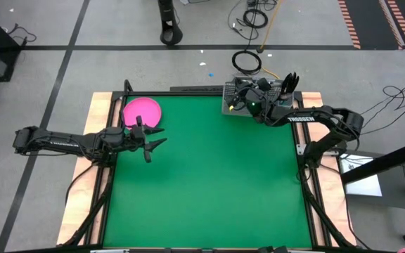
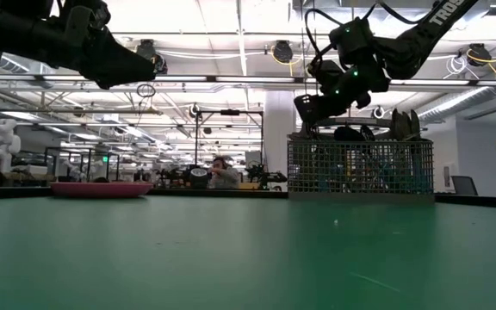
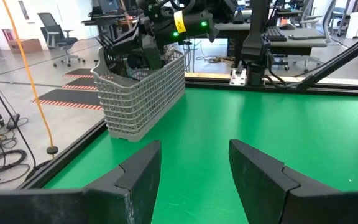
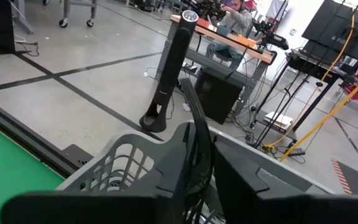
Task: Sort silverware
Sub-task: Put the blue fork into the gray silverware basket, then return to Home Position
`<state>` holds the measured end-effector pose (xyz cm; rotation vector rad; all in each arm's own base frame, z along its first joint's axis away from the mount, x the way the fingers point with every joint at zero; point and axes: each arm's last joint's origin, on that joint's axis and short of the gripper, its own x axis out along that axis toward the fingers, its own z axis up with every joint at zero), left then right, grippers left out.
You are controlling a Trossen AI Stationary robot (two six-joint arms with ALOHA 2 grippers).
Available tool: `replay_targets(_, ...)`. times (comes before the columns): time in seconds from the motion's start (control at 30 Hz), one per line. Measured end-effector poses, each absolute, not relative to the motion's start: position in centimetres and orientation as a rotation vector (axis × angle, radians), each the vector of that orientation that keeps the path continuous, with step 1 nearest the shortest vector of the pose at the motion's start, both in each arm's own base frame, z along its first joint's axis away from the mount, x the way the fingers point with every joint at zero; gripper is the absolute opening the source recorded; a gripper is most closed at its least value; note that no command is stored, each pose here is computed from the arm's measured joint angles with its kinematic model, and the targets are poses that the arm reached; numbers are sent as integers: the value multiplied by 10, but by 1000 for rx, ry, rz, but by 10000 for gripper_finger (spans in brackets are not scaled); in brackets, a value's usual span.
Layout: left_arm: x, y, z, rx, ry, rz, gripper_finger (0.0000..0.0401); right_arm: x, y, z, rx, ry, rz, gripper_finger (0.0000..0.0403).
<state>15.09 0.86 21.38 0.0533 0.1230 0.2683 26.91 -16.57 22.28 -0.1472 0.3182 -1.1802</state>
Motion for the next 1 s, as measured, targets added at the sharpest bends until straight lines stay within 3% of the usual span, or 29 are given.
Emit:
replay_targets(0.37,151,9,214,51,122,269,192,268,-165,225,-156,318,-1180,128)
replay_targets(0.63,151,9,214,56,122,269,192,257,-142,263,-197,234,-1132,141)
replay_targets(1.0,151,9,215,47,109,268,192,227,-120,294,101,77,-1062,140)
